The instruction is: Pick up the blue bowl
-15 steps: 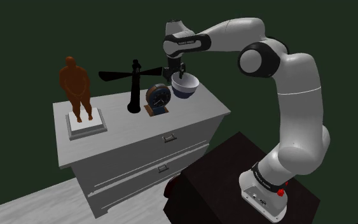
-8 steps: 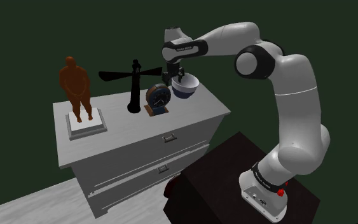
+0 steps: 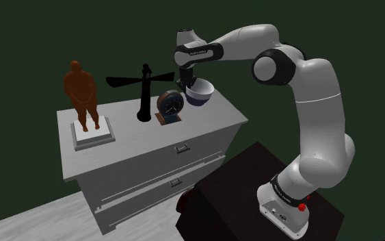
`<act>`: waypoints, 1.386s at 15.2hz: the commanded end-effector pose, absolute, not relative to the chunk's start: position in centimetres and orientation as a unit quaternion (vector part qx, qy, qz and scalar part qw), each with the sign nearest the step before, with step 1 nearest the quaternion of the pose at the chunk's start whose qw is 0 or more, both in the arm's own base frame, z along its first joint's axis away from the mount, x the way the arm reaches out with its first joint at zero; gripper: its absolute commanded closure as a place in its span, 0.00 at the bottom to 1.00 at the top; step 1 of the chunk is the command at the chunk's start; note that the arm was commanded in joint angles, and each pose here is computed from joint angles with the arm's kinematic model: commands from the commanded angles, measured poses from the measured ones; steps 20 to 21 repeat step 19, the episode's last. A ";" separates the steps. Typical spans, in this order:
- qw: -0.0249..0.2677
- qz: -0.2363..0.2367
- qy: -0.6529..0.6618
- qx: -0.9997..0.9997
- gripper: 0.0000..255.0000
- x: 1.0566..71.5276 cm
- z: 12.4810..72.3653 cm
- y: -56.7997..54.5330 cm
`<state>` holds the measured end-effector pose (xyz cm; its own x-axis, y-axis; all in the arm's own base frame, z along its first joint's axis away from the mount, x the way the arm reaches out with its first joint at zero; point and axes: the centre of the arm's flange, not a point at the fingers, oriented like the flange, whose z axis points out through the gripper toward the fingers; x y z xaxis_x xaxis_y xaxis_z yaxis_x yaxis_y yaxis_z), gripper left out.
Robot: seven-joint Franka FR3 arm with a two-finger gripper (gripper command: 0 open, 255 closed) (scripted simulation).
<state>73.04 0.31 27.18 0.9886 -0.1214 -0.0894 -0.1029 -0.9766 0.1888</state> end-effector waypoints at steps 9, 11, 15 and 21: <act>0.092 -0.050 -0.057 0.993 1.00 73.0 30.8 0.3; 0.092 -0.050 -0.057 0.993 1.00 73.0 31.9 0.3; 0.092 -0.050 -0.057 0.993 1.00 73.0 34.0 0.3; 0.092 -0.050 -0.057 0.993 1.00 73.0 35.1 0.3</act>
